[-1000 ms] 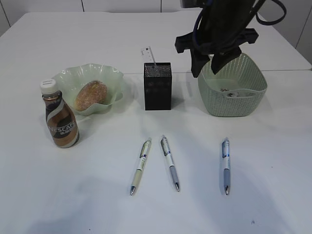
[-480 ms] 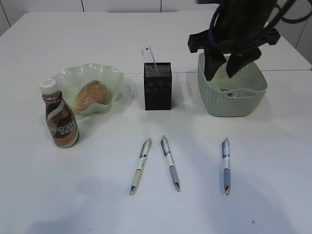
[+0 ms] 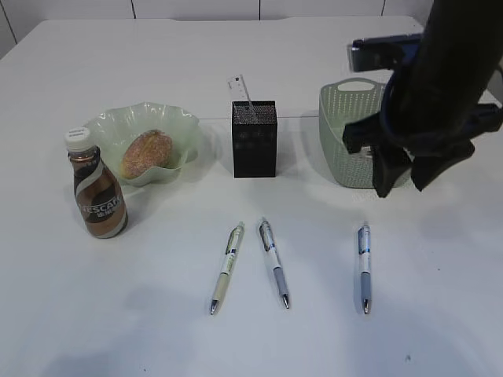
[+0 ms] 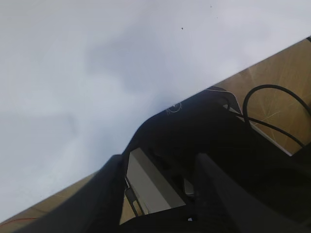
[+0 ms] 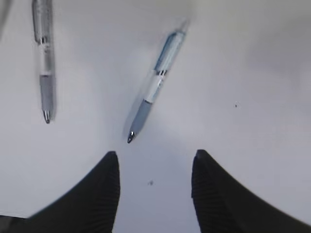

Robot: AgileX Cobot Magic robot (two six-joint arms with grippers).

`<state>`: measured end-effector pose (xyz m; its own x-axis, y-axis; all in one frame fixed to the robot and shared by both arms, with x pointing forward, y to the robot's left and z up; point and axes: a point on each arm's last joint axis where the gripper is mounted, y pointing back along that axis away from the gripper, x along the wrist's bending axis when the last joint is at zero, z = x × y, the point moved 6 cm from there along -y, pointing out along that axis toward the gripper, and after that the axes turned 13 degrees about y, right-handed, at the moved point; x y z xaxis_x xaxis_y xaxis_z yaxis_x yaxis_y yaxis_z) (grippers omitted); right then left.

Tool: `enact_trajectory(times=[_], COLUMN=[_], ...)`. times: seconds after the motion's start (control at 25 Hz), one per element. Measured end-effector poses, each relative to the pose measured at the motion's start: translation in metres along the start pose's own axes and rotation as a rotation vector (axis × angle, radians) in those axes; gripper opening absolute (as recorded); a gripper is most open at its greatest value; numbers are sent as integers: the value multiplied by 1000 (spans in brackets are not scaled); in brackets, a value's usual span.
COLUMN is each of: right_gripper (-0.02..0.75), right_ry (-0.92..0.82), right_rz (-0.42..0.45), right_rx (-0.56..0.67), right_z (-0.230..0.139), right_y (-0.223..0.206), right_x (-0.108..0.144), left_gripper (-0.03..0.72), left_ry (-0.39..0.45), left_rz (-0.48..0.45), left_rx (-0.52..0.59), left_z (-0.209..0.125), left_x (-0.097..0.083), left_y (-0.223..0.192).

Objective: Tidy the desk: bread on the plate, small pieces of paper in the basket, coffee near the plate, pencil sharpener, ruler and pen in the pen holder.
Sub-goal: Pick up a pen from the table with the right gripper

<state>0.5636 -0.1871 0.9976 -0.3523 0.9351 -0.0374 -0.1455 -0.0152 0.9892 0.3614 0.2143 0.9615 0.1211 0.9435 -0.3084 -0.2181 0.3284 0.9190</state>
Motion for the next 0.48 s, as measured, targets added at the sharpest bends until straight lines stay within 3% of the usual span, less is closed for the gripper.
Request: enact_trajectory(times=[0.2,0.48], right_gripper=[387,387], right_ry=[-74,-228], right_rz=[-11,-12], right_rx=[77,-56], right_z=[-19,-7], right_y=[-24,-43], right_x=[0,-1], left_gripper=[328,328], left_ry=[0,0], left_rz=[0,0], left_rx=[0,0], left_z=[0,0], left_x=[0,0], left_y=[0,0])
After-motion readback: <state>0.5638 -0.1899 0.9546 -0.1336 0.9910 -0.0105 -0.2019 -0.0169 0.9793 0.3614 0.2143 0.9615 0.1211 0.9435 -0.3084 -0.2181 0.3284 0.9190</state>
